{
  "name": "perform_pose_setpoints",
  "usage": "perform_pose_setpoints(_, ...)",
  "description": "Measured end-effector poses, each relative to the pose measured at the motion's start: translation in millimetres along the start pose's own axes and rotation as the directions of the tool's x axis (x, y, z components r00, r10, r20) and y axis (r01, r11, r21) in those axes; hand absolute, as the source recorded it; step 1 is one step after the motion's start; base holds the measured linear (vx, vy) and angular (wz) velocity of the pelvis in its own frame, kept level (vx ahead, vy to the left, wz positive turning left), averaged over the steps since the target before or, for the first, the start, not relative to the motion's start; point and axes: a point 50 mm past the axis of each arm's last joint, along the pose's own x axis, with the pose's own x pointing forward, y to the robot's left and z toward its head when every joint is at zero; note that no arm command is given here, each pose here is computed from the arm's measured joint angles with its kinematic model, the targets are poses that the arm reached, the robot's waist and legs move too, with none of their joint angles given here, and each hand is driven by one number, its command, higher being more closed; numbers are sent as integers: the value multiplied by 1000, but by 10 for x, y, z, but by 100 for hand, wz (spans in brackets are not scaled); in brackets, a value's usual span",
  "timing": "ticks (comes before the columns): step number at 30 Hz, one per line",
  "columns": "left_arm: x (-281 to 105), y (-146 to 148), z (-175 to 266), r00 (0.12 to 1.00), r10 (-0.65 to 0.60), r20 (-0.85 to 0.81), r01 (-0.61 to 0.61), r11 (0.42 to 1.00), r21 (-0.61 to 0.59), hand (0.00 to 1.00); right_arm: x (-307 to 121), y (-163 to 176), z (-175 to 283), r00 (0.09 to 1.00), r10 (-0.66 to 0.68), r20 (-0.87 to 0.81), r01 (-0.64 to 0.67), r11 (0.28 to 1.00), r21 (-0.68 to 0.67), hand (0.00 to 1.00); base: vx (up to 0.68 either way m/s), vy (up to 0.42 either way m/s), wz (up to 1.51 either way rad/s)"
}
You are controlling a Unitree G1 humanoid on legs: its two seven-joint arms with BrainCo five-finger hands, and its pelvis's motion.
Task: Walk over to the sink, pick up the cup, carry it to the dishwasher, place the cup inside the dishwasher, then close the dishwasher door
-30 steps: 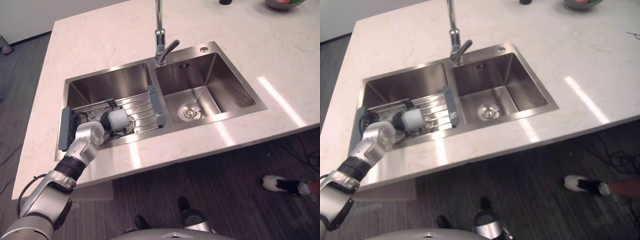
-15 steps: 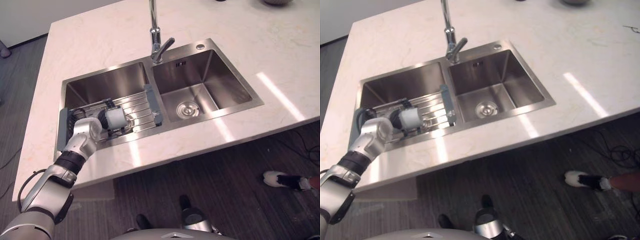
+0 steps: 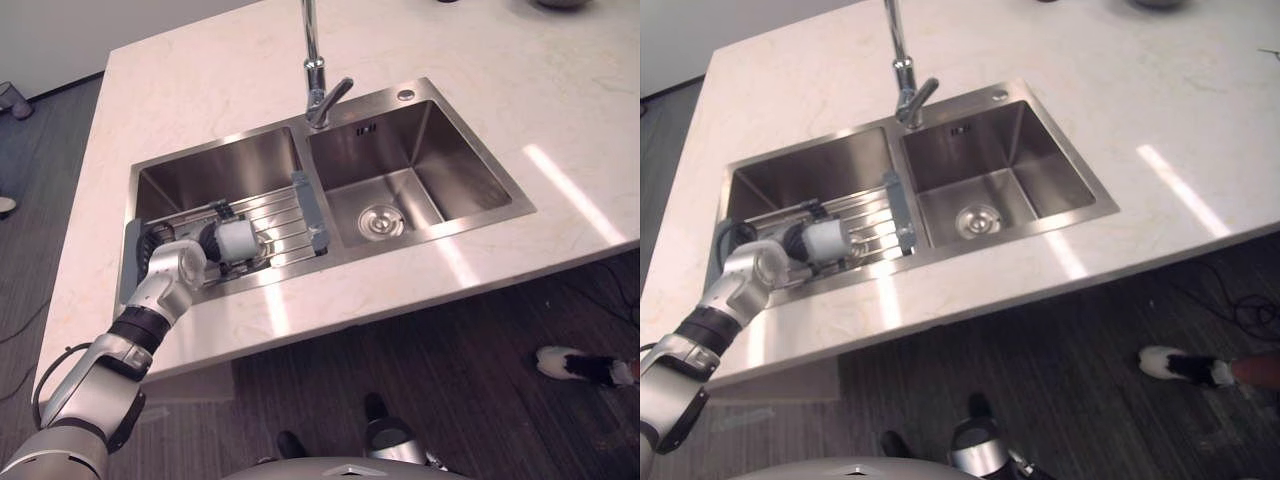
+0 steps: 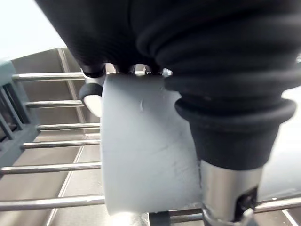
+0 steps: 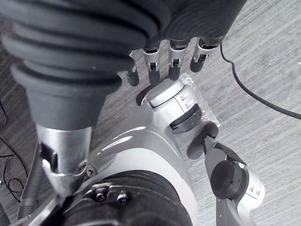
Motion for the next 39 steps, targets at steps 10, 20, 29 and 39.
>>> perform_pose_setpoints(10, -159, -202, 207, 971, 184, 156, -129, 943, -306, 100, 2, 7, -34, 1000, -6, 1, 6, 1000, 17, 0, -11, -9, 6)
perform_pose_setpoints(20, -413, -19, 324, 899, 424, 112, -141, 520, -842, 100, 10, 123, -235, 999, 7, -40, -3, 996, 87, 0, -29, -11, 9)
perform_pose_setpoints(29, -868, 143, 153, 777, 627, -47, -123, 79, -989, 100, -42, 128, -441, 997, -18, -71, 29, 986, 165, 0, -32, -4, 12)
perform_pose_setpoints(39, -1222, 159, -250, 680, 696, -228, -256, -66, -964, 100, -77, 166, -593, 995, -11, -98, 32, 976, 216, 0, -31, -2, 7)
